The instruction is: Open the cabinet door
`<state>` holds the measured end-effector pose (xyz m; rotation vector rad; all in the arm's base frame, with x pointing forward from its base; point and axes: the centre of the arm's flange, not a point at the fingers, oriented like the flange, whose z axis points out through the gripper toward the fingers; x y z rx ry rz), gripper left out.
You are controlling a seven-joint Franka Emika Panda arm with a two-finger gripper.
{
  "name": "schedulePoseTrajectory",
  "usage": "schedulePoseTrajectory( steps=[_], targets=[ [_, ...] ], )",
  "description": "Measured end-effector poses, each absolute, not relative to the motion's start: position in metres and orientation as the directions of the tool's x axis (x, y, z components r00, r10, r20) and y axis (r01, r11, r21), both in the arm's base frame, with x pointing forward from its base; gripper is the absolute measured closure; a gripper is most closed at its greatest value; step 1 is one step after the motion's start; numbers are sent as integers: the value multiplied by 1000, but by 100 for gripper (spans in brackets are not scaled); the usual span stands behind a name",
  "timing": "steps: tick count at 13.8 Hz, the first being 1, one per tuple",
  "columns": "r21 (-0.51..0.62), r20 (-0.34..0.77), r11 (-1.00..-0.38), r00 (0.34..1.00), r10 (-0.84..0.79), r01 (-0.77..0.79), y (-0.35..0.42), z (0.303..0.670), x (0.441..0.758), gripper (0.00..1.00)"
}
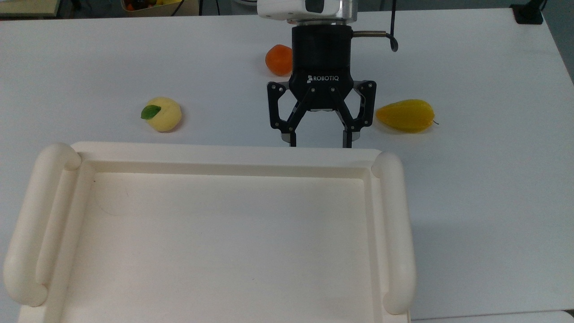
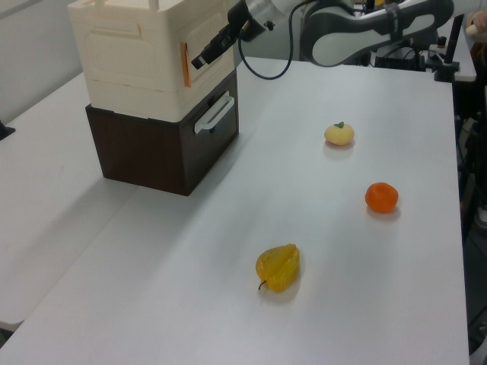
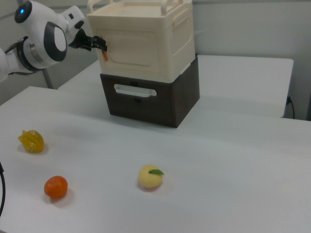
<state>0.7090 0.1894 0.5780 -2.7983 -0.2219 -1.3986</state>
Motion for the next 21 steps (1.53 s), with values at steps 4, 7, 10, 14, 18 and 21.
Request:
schedulePoseTrajectory(
  steps=[4, 7, 10, 14, 18, 21],
  targets=[
    [41, 828, -990, 550, 110, 136, 192, 574, 715, 41],
    [45, 844, -989, 525, 113, 140, 191, 579, 716, 48],
    [56, 851, -988, 511, 123, 145, 190, 575, 718, 48],
    [78, 850, -986, 507, 143, 148, 190, 572, 720, 50],
    [84, 850, -985, 505, 149, 149, 190, 571, 721, 51],
    [102, 849, -983, 502, 166, 153, 191, 568, 722, 68]
  ],
)
